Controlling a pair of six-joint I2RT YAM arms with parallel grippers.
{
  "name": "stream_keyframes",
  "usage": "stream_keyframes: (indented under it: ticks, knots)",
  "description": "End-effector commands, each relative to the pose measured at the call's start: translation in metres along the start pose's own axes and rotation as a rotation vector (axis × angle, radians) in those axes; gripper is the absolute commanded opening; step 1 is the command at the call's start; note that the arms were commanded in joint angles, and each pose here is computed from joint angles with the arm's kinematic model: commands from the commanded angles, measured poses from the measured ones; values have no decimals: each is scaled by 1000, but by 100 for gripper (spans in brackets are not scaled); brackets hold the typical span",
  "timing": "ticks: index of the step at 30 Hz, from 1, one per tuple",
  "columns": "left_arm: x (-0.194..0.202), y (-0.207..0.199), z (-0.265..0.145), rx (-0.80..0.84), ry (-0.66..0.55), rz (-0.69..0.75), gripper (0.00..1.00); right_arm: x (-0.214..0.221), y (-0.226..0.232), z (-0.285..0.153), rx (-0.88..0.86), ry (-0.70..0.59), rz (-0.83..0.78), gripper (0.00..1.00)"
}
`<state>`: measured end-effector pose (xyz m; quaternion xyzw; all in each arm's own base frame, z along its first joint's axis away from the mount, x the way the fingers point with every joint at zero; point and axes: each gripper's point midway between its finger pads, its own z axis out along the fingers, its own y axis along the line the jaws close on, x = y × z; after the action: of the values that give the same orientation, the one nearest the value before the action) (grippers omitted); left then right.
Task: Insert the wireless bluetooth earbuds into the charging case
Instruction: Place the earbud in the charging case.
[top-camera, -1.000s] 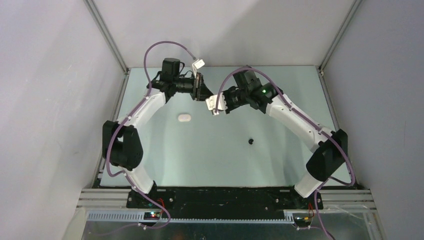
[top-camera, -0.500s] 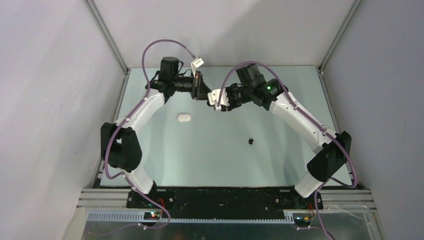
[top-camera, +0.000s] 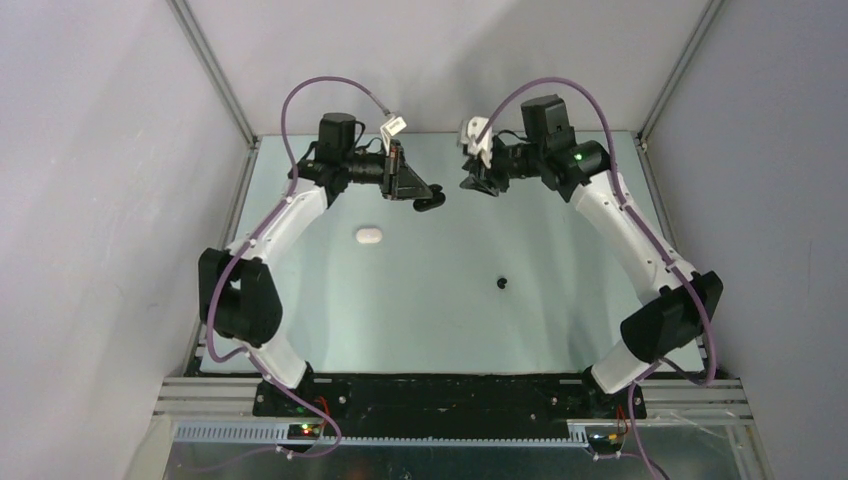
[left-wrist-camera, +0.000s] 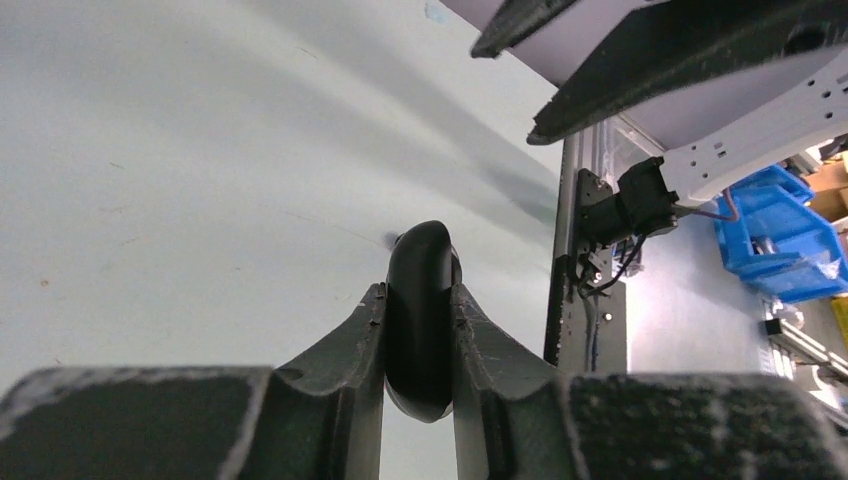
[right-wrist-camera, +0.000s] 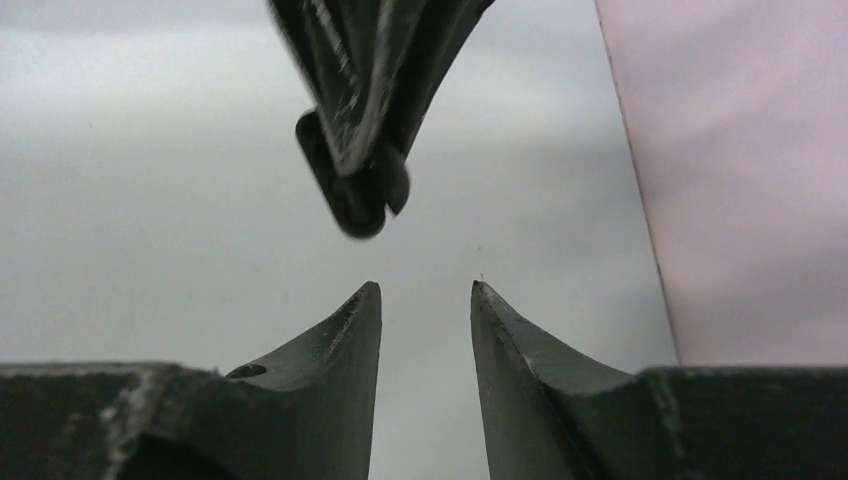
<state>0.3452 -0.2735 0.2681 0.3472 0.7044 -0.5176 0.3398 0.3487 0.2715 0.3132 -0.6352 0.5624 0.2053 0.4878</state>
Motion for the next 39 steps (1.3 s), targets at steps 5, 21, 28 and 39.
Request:
stream_keyframes:
  ticks: [5, 21, 28, 39]
  knots:
    - [-13, -19, -14, 0, -30, 181, 0, -48, -14, 24, -87, -204, 175, 38]
    - [-13, -18, -16, -9, -24, 197, 0, -40, 20, 50, -237, -166, 141, 34]
    - [-12, -20, -18, -7, -21, 211, 0, -26, 11, 59, -207, -119, 111, 35]
    - [-11, -22, -19, -12, -21, 225, 0, -16, 1, 73, -170, -80, 54, 24]
